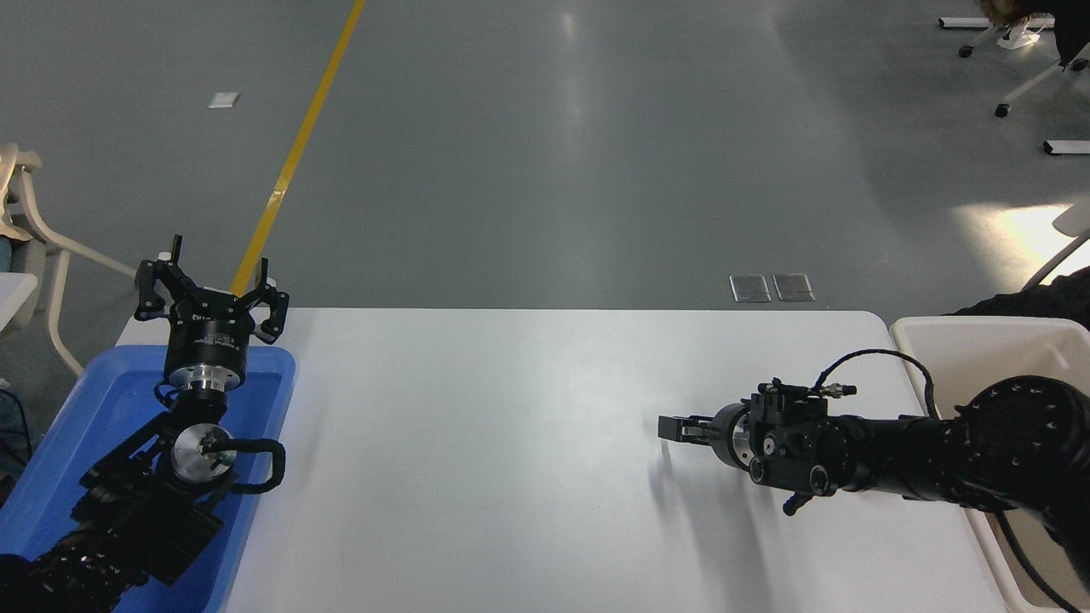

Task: Pick up paper ball place in dustbin

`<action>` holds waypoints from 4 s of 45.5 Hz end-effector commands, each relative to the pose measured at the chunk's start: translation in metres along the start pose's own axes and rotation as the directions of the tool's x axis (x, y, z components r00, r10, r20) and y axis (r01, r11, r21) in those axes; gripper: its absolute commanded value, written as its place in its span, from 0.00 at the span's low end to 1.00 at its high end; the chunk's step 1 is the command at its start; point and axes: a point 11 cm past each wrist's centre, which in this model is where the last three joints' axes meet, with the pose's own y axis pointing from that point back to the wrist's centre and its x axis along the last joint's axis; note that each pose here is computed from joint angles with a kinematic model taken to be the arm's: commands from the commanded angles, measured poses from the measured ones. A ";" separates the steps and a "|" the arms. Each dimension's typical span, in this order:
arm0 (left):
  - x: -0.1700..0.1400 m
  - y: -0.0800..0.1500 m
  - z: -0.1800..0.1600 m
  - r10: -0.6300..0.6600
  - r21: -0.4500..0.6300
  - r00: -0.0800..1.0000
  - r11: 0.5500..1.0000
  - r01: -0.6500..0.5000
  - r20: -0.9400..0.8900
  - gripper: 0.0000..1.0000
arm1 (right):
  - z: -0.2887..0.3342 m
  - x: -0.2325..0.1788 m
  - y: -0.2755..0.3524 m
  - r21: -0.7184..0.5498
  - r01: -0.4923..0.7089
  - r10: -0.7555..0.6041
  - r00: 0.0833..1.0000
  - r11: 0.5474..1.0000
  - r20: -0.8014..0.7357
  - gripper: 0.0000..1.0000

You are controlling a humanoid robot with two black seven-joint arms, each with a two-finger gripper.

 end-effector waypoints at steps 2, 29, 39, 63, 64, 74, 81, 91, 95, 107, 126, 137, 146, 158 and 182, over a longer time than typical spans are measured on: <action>0.000 0.000 0.000 0.000 0.000 1.000 1.000 0.000 0.002 0.99 | 0.040 0.064 0.080 -0.018 0.078 -0.077 0.997 0.997 0.025 1.00; 0.000 0.000 0.000 0.000 0.000 1.000 1.000 0.000 0.001 0.99 | 0.050 0.169 0.238 -0.050 0.237 -0.240 0.968 0.970 -0.068 1.00; 0.000 0.000 0.000 0.000 0.000 1.000 1.000 0.000 0.001 0.99 | 0.080 0.157 0.235 -0.149 0.263 -0.277 0.957 0.953 -0.082 1.00; 0.000 0.000 0.000 0.000 0.001 1.000 1.000 0.000 0.002 0.99 | 0.159 0.082 0.156 -0.291 0.206 -0.230 0.972 0.934 -0.052 1.00; 0.000 0.000 0.000 -0.001 0.002 1.000 1.000 0.001 0.003 0.99 | 0.162 0.078 0.151 -0.296 0.196 -0.221 0.974 0.935 -0.051 1.00; 0.000 0.000 0.000 -0.001 0.002 1.000 1.000 0.001 0.003 0.99 | 0.180 0.036 0.105 -0.307 0.118 -0.120 0.993 0.945 0.013 1.00; 0.000 0.000 0.000 -0.001 0.002 1.000 1.000 0.001 0.003 0.99 | 0.170 0.013 0.082 -0.258 0.140 -0.119 0.988 0.956 0.097 1.00; 0.000 0.000 0.000 0.000 0.001 1.000 1.000 0.000 0.002 0.99 | 0.158 -0.003 0.052 -0.230 0.136 -0.107 0.986 0.964 0.131 1.00; 0.000 0.000 0.000 0.000 0.001 1.000 1.000 0.000 0.002 0.99 | 0.148 -0.014 0.037 -0.212 0.119 -0.090 0.986 0.970 0.143 1.00; 0.000 0.000 0.000 0.000 0.001 1.000 1.000 0.000 0.002 0.99 | 0.143 -0.032 0.015 -0.224 0.082 -0.051 0.989 0.971 0.142 1.00; 0.000 0.000 0.000 0.000 0.001 1.000 1.000 0.000 0.002 0.99 | 0.139 -0.034 0.006 -0.233 0.053 -0.016 0.988 0.971 0.155 0.80; 0.000 0.000 0.000 0.000 0.001 1.000 1.000 0.000 0.002 0.99 | 0.139 -0.039 0.005 -0.231 0.063 -0.026 0.987 0.971 0.160 0.40; 0.000 0.000 0.000 0.000 0.001 1.000 1.000 0.000 0.002 0.99 | 0.137 -0.043 0.005 -0.225 0.081 -0.045 0.986 0.971 0.161 0.08; 0.000 0.000 0.000 -0.001 0.002 1.000 1.000 0.001 0.003 0.99 | 0.152 -0.002 0.042 -0.228 0.063 -0.034 0.991 0.972 0.130 0.00; 0.000 0.000 0.001 -0.001 0.001 1.000 1.000 0.001 0.004 0.99 | 0.104 0.121 0.251 -0.144 0.088 -0.091 0.996 0.986 -0.010 0.00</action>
